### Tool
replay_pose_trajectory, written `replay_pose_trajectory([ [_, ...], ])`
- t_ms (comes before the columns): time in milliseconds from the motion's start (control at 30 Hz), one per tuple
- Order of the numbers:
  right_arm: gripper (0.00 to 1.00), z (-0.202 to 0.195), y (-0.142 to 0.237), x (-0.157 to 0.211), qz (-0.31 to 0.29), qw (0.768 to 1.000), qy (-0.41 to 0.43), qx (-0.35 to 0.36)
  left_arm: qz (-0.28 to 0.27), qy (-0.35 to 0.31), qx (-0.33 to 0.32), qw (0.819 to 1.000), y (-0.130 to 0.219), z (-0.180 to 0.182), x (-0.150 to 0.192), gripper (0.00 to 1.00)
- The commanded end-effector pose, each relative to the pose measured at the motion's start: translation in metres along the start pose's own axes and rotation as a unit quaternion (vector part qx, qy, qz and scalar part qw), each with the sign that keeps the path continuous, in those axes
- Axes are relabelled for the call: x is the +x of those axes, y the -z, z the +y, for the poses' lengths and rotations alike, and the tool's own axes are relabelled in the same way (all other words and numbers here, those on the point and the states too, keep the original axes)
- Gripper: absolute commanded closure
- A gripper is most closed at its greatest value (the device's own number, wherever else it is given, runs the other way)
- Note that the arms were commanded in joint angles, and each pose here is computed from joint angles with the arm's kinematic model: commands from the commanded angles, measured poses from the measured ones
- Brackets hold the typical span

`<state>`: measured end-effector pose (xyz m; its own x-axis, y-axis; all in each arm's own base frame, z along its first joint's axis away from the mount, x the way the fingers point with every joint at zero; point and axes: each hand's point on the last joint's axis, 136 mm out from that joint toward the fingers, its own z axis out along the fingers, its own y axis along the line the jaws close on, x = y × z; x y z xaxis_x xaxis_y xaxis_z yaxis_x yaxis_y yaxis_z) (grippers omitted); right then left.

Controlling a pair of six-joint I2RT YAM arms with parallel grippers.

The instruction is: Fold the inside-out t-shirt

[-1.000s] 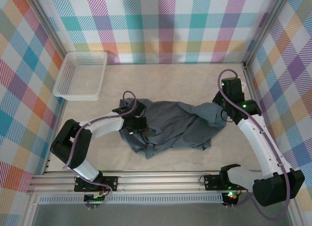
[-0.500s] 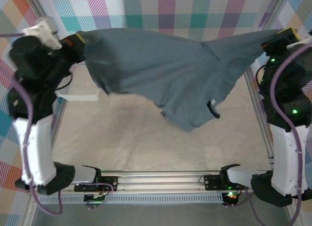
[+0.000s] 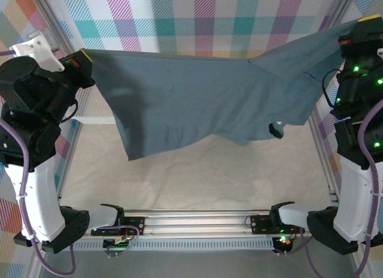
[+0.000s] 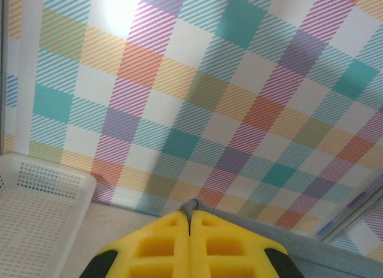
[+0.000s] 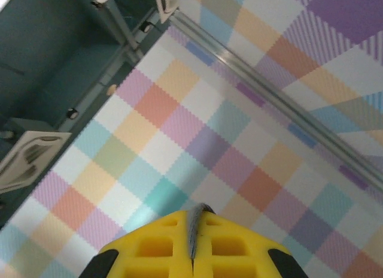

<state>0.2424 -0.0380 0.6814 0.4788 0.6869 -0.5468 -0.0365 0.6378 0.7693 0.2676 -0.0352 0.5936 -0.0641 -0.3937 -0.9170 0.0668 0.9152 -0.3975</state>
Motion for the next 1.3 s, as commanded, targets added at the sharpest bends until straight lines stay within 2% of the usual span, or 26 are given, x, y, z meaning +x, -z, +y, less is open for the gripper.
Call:
replay_pose_trajectory([
  [0, 1.0, 0.027, 0.018, -0.033, -0.025, 0.997, -0.048, -0.061, -0.055, -0.006, 0.028, 0.998, 0.022, -0.011, -0.028, 1.0],
  [67, 1.0, 0.027, 0.015, -0.028, -0.02, 0.997, -0.033, -0.065, -0.051, -0.002, 0.019, 0.998, 0.017, -0.008, -0.026, 1.0],
  [167, 1.0, 0.021, -0.004, 0.002, -0.004, 0.998, 0.004, -0.06, -0.022, 0.01, 0.014, 1.0, -0.01, -0.007, -0.01, 1.0],
  [333, 1.0, 0.021, -0.075, 0.089, 0.032, 0.991, 0.105, -0.074, 0.029, 0.007, 0.039, 0.999, -0.107, -0.022, 0.024, 1.0],
  [400, 1.0, 0.033, -0.099, 0.108, 0.033, 0.985, 0.137, -0.097, 0.025, -0.008, 0.049, 0.998, -0.141, -0.028, 0.024, 1.0],
  [467, 1.0, 0.058, -0.112, 0.108, 0.03, 0.98, 0.147, -0.131, 0.007, -0.016, 0.054, 0.998, -0.163, -0.032, 0.012, 1.0],
  [533, 1.0, 0.085, -0.113, 0.097, 0.012, 0.973, 0.14, -0.182, -0.018, -0.008, 0.063, 0.998, -0.17, -0.033, -0.007, 1.0],
  [667, 1.0, 0.12, -0.092, 0.046, -0.053, 0.962, 0.086, -0.255, -0.081, 0.021, 0.122, 0.989, -0.142, -0.047, -0.054, 1.0],
  [833, 1.0, 0.14, -0.054, 0.003, -0.074, 0.951, 0.054, -0.296, -0.124, 0.004, 0.141, 0.982, -0.091, -0.058, -0.084, 1.0],
  [933, 1.0, 0.138, -0.046, -0.003, -0.061, 0.954, 0.044, -0.291, -0.118, -0.002, 0.16, 0.98, -0.076, -0.065, -0.084, 1.0],
  [1033, 1.0, 0.118, -0.054, 0.022, -0.011, 0.965, 0.069, -0.251, -0.08, -0.016, 0.182, 0.98, -0.078, -0.07, -0.062, 1.0],
  [1100, 1.0, 0.085, -0.064, 0.059, 0.052, 0.974, 0.103, -0.193, -0.038, -0.018, 0.174, 0.984, -0.093, -0.058, -0.027, 1.0],
  [1167, 1.0, 0.033, -0.066, 0.113, 0.131, 0.972, 0.148, -0.13, 0.007, -0.013, 0.152, 0.988, -0.114, -0.033, 0.03, 1.0],
  [1267, 1.0, -0.052, -0.043, 0.204, 0.23, 0.95, 0.188, -0.099, 0.051, -0.008, 0.151, 0.987, -0.124, -0.004, 0.112, 1.0],
])
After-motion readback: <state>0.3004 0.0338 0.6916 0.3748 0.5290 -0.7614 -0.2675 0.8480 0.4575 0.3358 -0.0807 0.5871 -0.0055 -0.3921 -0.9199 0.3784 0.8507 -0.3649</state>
